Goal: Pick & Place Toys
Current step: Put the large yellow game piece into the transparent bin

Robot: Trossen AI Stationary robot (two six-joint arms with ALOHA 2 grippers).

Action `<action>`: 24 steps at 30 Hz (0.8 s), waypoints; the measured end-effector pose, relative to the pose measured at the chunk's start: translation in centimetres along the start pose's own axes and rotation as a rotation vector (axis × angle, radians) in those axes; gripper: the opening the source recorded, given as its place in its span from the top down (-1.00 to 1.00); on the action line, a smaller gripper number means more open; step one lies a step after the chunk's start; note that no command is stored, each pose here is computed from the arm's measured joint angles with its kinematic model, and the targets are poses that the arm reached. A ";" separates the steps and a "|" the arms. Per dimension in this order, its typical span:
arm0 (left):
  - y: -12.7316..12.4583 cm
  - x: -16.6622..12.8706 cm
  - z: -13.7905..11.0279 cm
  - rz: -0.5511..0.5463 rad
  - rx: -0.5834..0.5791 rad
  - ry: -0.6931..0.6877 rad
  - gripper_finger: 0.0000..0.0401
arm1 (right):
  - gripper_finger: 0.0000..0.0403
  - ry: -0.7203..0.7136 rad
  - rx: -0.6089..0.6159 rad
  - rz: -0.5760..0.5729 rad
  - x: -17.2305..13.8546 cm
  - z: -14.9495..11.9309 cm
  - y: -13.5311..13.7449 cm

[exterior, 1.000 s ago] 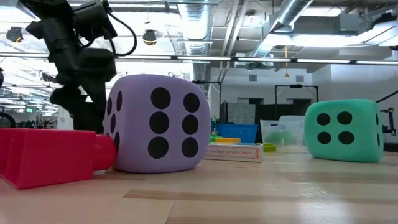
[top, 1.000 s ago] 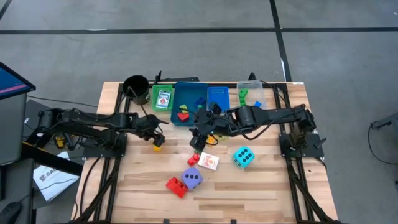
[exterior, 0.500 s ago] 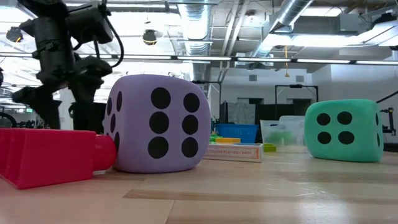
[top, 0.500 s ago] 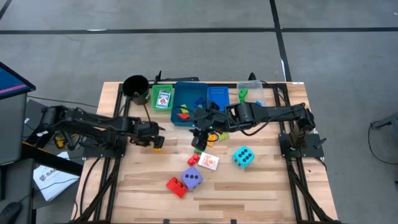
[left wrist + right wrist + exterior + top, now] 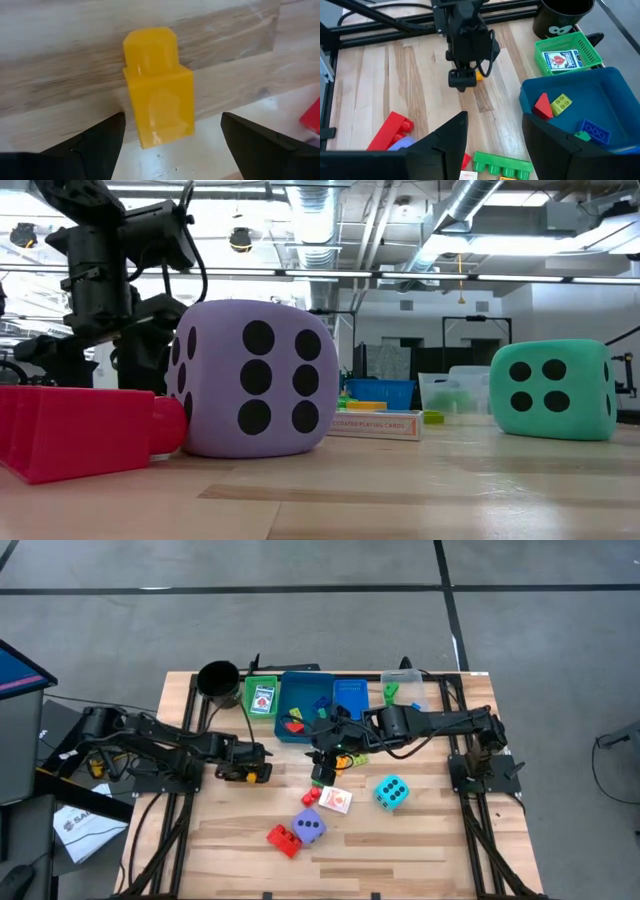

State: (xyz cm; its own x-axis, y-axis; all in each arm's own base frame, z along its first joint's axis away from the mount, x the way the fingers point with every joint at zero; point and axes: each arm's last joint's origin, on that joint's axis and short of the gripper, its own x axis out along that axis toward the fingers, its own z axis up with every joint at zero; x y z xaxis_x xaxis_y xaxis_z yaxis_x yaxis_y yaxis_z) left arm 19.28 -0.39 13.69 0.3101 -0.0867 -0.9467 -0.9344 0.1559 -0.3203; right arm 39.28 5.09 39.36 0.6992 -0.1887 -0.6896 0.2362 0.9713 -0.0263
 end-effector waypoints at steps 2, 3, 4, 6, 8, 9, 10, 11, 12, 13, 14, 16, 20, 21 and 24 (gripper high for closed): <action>-0.1 0.0 0.0 0.004 -0.006 0.002 -0.61 | 0.09 0.002 -0.006 0.000 0.0 0.0 0.0; 0.0 0.2 0.0 0.010 -0.010 0.002 -0.61 | 0.09 0.005 -0.008 0.000 0.0 0.0 0.0; 0.0 0.2 0.1 0.012 -0.018 0.001 -0.61 | 0.09 0.006 -0.008 0.003 0.0 0.0 0.0; 0.0 0.2 0.1 0.012 -0.033 -0.005 -0.61 | 0.09 0.007 -0.019 0.006 0.0 -0.1 0.0; 0.0 0.2 0.1 0.012 -0.041 -0.007 -0.61 | 0.09 0.008 -0.031 0.006 0.0 -0.1 0.0; 0.0 0.2 0.1 0.014 -0.052 -0.009 -0.61 | 0.09 0.010 -0.032 0.007 0.0 -0.1 0.0; 0.0 0.2 0.1 0.016 -0.059 -0.010 -0.61 | 0.09 0.011 -0.033 0.008 0.0 -0.1 0.0; 0.1 0.2 0.1 0.017 -0.065 -0.014 -0.61 | 0.09 0.011 -0.034 0.008 0.0 -0.1 0.0; 0.1 0.2 0.2 0.018 -0.070 -0.019 -0.61 | 0.09 0.011 -0.036 0.008 0.0 -0.1 0.0; 0.1 0.2 0.2 0.019 -0.080 -0.025 -0.61 | 0.09 0.011 -0.036 0.008 0.0 -0.1 0.0; 0.1 0.2 0.2 0.019 -0.088 -0.028 -0.61 | 0.09 0.011 -0.036 0.008 0.0 -0.1 0.0; 0.1 0.2 0.2 0.020 -0.093 -0.030 -0.61 | 0.09 0.011 -0.036 0.008 0.0 -0.1 0.0; 0.1 0.2 0.2 0.024 -0.094 -0.032 -0.58 | 0.09 0.011 -0.052 0.009 0.0 -0.1 0.0; 0.2 0.2 0.2 0.026 -0.094 -0.033 -0.54 | 0.09 0.011 -0.052 0.009 0.0 -0.1 0.0; 0.2 0.2 0.2 0.034 -0.094 -0.033 -0.38 | 0.09 0.011 -0.052 0.009 0.0 -0.1 0.0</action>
State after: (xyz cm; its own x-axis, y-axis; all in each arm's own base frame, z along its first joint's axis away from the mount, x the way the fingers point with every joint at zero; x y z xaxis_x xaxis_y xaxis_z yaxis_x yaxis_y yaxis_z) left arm 19.14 -0.21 13.39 0.2825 -0.0503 -0.9579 -0.9562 0.0648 -0.2854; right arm 39.21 5.14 39.29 0.6933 -0.1787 -0.6982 0.1944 0.9792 -0.0577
